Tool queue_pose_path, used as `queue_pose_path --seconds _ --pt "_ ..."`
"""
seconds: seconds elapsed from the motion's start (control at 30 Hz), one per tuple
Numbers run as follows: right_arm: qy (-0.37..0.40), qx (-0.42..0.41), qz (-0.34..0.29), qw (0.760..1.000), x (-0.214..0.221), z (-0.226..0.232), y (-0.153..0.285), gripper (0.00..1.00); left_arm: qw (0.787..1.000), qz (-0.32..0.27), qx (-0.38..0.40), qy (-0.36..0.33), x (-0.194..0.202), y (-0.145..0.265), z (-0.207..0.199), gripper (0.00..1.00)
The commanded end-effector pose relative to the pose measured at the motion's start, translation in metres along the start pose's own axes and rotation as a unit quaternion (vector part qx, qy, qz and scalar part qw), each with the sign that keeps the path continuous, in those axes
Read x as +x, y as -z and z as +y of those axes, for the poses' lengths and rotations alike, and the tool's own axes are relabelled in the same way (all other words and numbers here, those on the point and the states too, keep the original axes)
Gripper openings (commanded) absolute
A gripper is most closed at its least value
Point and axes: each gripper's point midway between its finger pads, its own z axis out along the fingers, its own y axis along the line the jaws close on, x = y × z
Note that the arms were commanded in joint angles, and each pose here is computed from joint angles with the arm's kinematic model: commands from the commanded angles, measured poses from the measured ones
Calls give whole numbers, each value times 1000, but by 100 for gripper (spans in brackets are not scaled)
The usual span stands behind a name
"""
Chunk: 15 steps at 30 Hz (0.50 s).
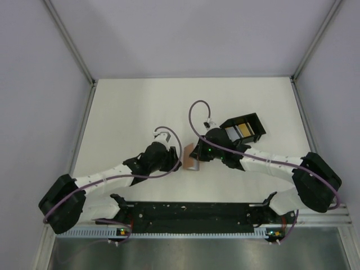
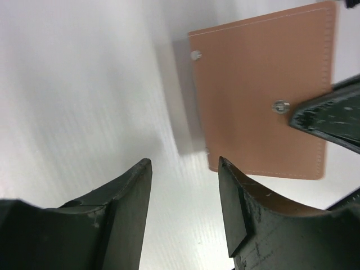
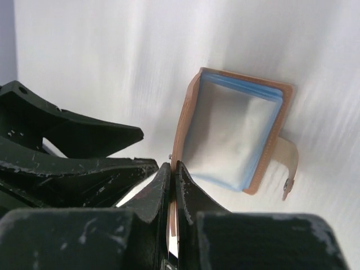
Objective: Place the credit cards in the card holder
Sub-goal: Open the card holder at the center of the board.
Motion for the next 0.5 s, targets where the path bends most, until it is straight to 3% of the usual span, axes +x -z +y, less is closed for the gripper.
queue_pose_path --seconds 0.0,0.1,0.27,0.4,0.47 --pt "95 89 -17 991 -12 10 5 0 993 -49 -105 16 -24 18 30 56" --pt "124 131 6 984 -6 3 -2 0 982 -72 -171 32 -28 34 55 57" --pt "158 166 30 973 -1 1 -16 1 971 -106 -210 50 -34 54 75 58" --pt "160 122 47 978 1 23 -28 14 972 -114 -202 49 -37 58 75 64" --pt "161 99 46 981 -2 37 -26 31 974 -109 -193 43 -39 58 70 67"
